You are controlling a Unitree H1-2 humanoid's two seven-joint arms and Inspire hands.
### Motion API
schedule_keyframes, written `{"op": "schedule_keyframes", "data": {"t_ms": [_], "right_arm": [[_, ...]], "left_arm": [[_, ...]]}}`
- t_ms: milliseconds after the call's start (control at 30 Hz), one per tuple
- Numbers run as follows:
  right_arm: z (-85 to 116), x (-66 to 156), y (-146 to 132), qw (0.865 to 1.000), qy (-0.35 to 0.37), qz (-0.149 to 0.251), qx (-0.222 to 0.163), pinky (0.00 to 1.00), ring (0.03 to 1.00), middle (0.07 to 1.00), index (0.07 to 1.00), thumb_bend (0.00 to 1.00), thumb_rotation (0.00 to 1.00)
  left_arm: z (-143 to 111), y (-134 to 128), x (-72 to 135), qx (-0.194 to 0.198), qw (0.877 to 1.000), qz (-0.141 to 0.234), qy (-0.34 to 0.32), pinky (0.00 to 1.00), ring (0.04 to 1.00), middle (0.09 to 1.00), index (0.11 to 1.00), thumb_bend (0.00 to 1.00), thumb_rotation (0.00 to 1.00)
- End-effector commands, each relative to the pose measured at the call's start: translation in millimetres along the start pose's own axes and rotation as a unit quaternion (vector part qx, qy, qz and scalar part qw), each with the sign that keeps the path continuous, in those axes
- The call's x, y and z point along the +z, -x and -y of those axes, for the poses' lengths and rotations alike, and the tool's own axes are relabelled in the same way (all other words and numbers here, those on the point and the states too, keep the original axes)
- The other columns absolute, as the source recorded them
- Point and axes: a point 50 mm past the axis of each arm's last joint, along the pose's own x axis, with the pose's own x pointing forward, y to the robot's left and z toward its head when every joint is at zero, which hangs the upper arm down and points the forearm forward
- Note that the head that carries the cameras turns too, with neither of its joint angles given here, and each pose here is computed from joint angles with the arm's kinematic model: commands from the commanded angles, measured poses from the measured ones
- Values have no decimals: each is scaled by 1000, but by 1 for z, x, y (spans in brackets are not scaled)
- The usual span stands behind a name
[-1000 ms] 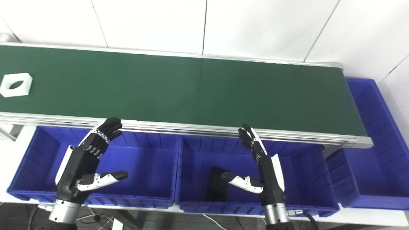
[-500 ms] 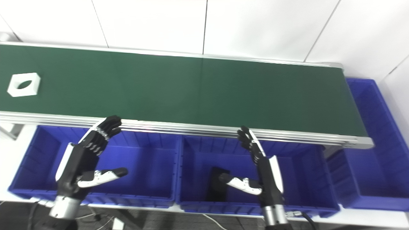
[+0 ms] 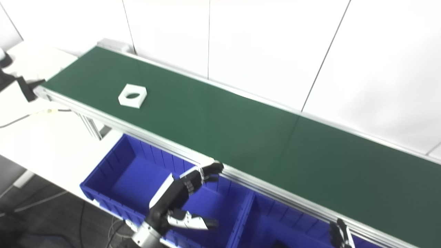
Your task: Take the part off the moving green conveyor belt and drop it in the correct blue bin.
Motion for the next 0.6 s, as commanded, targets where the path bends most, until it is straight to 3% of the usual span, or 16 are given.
{"op": "schedule_keyframes", "data": {"t_ms": [0,300,567], "right_arm": [[1,11,-6,999,-4,43,0,888,899,910,958,785,459],[-5,6,-5,999,5,35,-1,838,850,857,893,808,410],[-6,3,-3,1000,10,28,-1,844,861,862,898,821,408]], "left_arm": [[-2,1,8,10,1000,28,-9,826,864,862,835,818,220],[0,3,-1,2,1000,13,0,838,875,870,833,793,174],[-2,0,-4,-4,1000,10,-3,825,858,854,816,808,173]]}}
